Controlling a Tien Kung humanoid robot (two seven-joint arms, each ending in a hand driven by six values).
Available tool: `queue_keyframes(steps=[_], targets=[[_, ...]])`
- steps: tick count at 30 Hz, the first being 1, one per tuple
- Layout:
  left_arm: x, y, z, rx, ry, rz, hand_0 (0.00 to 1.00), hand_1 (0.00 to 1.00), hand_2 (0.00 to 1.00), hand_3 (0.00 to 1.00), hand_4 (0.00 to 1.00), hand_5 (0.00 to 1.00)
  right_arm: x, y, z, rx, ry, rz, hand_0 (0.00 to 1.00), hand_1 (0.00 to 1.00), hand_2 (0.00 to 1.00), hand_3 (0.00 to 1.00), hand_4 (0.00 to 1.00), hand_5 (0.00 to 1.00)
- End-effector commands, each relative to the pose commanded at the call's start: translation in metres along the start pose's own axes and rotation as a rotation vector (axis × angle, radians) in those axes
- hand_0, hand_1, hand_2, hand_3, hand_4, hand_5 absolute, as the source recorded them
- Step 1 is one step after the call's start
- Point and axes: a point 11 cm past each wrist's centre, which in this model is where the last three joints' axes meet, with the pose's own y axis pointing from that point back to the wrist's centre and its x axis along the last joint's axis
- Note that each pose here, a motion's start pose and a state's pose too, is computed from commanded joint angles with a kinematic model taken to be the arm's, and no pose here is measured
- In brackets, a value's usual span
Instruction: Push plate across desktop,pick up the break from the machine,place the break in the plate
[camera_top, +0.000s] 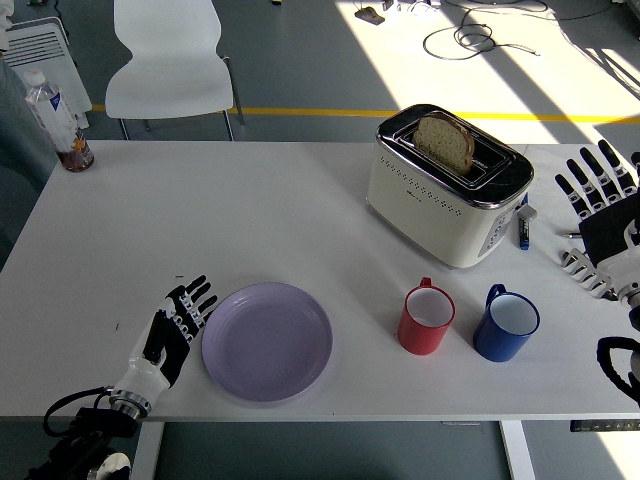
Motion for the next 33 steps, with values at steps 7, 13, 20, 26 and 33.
queue_keyframes(steps=[7, 13, 20, 26, 33], targets=[[-0.004, -0.004, 0.000, 0.015, 0.006, -0.024, 0.828, 0.868, 0.922, 0.892, 0.516, 0.998, 0.001, 0.000, 0.000, 0.001, -0.001, 0.002, 0.841, 0.799, 0.800, 0.800, 0.530, 0.903], [-0.007, -0.008, 0.000, 0.022, 0.019, -0.036, 0.822, 0.861, 0.919, 0.892, 0.513, 0.998, 0.000, 0.000, 0.000, 0.000, -0.001, 0.001, 0.841, 0.799, 0.799, 0.800, 0.529, 0.903], [-0.013, -0.015, 0.001, 0.031, 0.016, -0.063, 0.821, 0.862, 0.918, 0.890, 0.514, 0.998, -0.001, 0.000, 0.000, 0.001, -0.003, -0.001, 0.841, 0.799, 0.799, 0.800, 0.529, 0.903], [-0.017, -0.019, 0.001, 0.041, 0.019, -0.082, 0.818, 0.860, 0.915, 0.886, 0.520, 0.998, -0.001, 0.000, 0.000, 0.001, -0.004, 0.000, 0.841, 0.799, 0.799, 0.799, 0.529, 0.901], [-0.022, -0.024, 0.000, 0.056, 0.025, -0.105, 0.814, 0.858, 0.915, 0.885, 0.524, 0.998, -0.001, 0.000, 0.001, 0.001, -0.005, 0.001, 0.842, 0.799, 0.799, 0.799, 0.528, 0.901]])
